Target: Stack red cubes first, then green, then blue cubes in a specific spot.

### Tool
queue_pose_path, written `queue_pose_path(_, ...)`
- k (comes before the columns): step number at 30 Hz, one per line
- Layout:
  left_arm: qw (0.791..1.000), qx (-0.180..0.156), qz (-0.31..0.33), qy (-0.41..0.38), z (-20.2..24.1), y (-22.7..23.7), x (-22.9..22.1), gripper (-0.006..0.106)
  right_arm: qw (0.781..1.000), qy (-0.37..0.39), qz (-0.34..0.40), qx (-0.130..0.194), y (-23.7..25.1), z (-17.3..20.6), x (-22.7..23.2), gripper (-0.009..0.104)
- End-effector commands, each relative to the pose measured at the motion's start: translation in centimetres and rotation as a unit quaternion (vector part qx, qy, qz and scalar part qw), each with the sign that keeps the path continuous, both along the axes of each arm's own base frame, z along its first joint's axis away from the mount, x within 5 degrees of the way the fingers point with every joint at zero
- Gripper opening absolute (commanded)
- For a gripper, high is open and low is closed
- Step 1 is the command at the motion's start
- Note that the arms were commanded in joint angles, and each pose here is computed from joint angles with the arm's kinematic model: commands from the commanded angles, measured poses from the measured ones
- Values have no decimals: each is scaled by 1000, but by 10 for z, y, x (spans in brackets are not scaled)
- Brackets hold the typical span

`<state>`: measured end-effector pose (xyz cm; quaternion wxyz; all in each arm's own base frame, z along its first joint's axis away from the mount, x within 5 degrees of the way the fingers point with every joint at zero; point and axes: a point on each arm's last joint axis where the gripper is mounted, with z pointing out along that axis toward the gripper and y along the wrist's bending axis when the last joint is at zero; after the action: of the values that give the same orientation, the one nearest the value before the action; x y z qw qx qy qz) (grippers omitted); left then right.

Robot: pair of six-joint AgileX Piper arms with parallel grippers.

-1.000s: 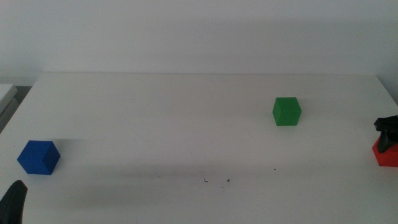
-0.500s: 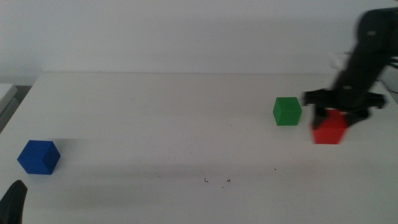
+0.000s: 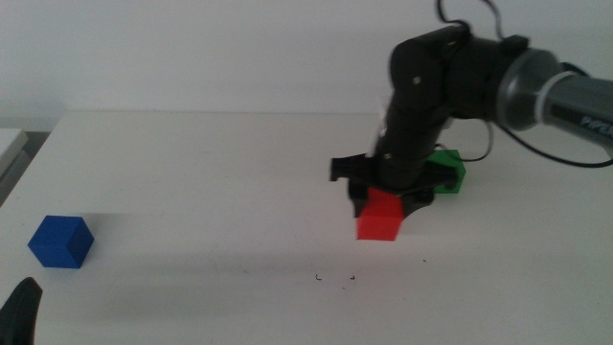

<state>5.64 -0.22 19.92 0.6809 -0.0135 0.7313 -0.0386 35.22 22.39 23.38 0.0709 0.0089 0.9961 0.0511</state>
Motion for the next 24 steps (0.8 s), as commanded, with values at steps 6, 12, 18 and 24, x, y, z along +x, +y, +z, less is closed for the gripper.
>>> queue_pose_path(6,1000,-1,-1,-6,1,0,0,94,1000,-5,-7,13,27,-3,-11,8)
queue_pose_path(12,1000,-1,-1,-6,1,0,0,94,1000,-9,-1,21,39,-4,-18,8)
queue_pose_path(18,1000,-1,-1,-6,1,0,0,94,999,-19,-19,17,50,-9,-23,8)
queue_pose_path(24,1000,-1,-1,-6,1,0,0,94,1000,-12,-13,-8,55,-28,-21,8)
